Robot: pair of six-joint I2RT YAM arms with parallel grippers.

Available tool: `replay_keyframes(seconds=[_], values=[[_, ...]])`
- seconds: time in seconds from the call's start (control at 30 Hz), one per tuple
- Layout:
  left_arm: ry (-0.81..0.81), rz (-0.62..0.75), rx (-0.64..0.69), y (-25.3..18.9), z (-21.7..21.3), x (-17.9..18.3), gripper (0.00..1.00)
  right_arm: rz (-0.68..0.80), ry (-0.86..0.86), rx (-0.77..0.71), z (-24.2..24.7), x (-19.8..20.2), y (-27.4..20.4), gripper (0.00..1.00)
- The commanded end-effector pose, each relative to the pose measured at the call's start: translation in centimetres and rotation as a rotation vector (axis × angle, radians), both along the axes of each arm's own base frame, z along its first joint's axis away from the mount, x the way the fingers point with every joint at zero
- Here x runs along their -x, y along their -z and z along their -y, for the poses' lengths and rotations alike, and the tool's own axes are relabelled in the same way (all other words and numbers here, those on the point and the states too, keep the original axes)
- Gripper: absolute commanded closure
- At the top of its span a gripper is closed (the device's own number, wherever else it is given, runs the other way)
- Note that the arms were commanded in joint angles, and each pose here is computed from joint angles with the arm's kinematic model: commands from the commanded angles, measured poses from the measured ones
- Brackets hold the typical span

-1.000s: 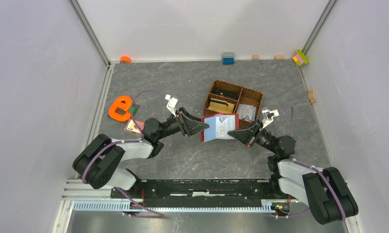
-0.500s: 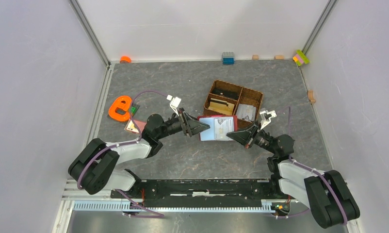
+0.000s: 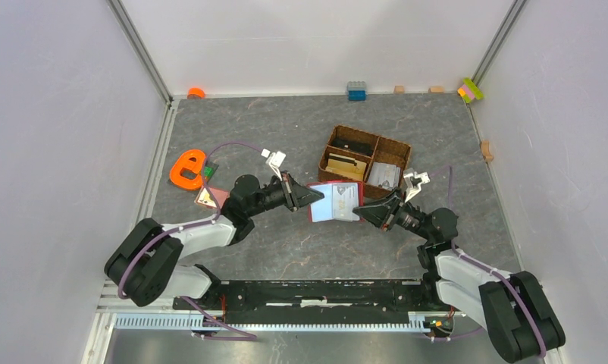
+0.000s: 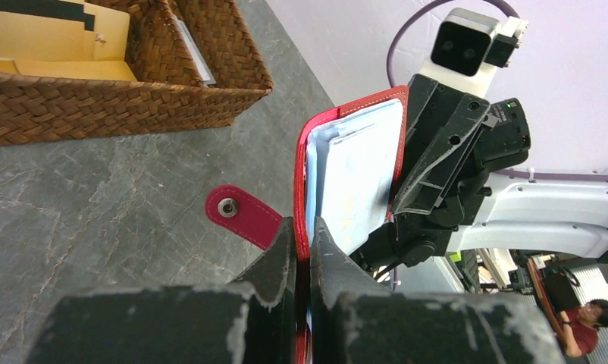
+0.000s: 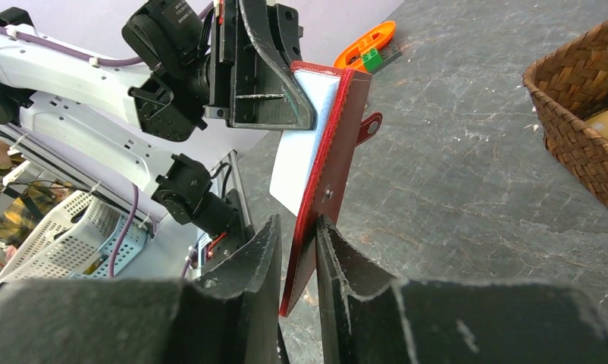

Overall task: Take the credit cards out of the card holder
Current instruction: Remove the credit card from the card holder.

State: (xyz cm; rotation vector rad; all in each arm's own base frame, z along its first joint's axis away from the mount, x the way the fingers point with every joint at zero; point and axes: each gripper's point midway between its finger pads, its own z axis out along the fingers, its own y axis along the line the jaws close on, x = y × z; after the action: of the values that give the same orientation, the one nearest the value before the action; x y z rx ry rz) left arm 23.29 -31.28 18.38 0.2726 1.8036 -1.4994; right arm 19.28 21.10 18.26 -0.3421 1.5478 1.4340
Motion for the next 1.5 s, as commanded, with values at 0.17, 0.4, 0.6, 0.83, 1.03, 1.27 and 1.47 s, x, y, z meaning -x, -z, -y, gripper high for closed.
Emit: replay_keyframes(seconds=[0.17,0.4,0.6,0.83,1.03,1.27,1.47], values=[[-0.046,0.080,0.013,-1.9,-0.6,-1.0,0.98,0.066,0.032,0.018,-0.1,-1.2,-1.4,0.89],[0.004,0.088,0.048,-2.6,-0.1,-0.3,0.98,0.015,0.068,0.108,-0.2,-2.6,0.6,0.89],[0.007,0.091,0.051,-2.8,-0.1,-0.2,0.98,0.018,0.097,0.159,-0.2,-3.2,1.1,0.88],[0.027,0.089,0.051,-2.7,0.2,-0.1,0.98,0.024,0.079,0.198,-0.9,-3.1,1.5,0.84],[0.059,0.064,0.063,-2.4,0.7,-0.1,0.98,0.037,0.032,0.206,-1.9,-2.5,1.4,0.83],[-0.029,-0.026,-0.071,1.0,0.4,-2.0,0.98,0.080,-0.026,0.170,-2.9,-1.3,0.3,0.92],[0.009,-0.060,-0.062,1.7,1.2,-1.9,0.98,0.056,-0.003,0.217,-3.2,-1.8,1.3,1.00]])
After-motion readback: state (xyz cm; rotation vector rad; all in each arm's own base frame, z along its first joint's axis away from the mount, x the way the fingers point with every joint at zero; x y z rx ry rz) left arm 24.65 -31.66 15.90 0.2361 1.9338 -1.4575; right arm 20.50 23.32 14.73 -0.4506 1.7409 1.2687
